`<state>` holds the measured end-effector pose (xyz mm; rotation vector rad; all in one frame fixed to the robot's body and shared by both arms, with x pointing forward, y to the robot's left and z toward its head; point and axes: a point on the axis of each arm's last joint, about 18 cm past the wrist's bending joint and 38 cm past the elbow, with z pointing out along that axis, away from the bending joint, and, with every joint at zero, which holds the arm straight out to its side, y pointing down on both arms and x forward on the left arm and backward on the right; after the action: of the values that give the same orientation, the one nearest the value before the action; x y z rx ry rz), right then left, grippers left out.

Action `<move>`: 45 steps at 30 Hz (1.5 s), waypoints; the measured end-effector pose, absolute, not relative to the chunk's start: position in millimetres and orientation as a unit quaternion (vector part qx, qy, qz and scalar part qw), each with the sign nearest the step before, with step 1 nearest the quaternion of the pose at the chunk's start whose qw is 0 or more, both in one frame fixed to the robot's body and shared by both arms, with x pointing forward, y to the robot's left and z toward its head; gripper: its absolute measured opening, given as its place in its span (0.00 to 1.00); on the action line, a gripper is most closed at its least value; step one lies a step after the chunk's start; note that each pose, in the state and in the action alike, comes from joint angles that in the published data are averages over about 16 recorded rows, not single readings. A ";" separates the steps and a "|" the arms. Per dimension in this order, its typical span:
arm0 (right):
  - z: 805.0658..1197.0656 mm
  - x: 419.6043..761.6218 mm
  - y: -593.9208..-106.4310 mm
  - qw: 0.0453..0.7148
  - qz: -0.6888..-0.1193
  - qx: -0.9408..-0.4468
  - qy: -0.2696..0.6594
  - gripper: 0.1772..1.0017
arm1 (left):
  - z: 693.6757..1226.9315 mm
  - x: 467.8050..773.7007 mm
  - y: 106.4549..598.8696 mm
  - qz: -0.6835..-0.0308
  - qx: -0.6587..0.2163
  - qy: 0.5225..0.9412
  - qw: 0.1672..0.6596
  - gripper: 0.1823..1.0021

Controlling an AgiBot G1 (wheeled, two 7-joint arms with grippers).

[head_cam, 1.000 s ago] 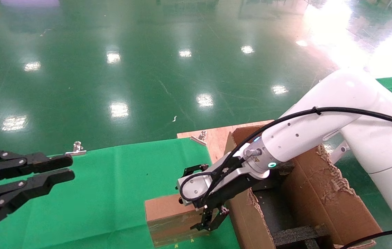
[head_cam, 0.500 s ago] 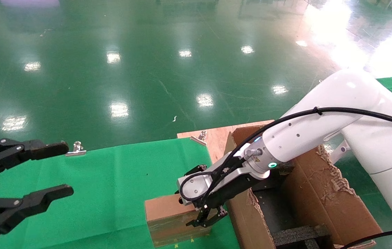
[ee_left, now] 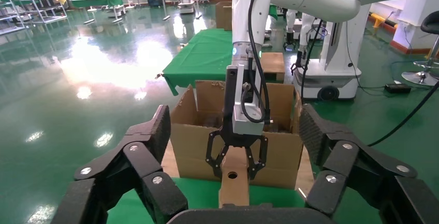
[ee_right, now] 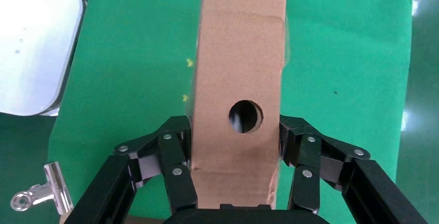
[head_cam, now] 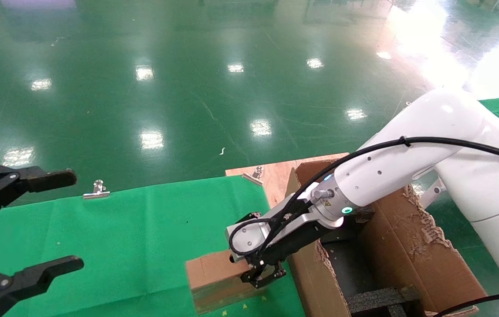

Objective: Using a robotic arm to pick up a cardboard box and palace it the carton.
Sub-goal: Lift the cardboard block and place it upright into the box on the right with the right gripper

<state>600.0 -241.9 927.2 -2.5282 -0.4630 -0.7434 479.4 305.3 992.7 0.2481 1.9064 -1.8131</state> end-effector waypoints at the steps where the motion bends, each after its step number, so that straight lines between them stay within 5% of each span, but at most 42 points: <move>1: 929.8 599.8 -242.2 0.232 -0.272 -0.919 -0.169 0.35 | 992.7 479.4 305.3 -0.665 0.091 0.699 0.247 0.80; 9: 975.4 597.2 -249.3 0.239 -0.308 -0.904 -0.174 0.23 | 992.7 479.4 305.3 -0.665 0.091 0.699 0.247 0.93; 24: 1085.0 573.5 -285.3 0.267 -0.384 -0.868 -0.167 0.19 | 992.7 479.4 305.3 -0.665 0.091 0.699 0.247 1.00; 45: 1098.6 531.2 -438.8 0.266 -0.432 -0.862 0.004 0.17 | 992.7 479.4 305.3 -0.665 0.091 0.699 0.247 1.00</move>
<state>531.2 -438.8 1098.6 -2.3280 0.0114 -1.1666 479.4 305.3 992.7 0.2481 1.9064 -1.8131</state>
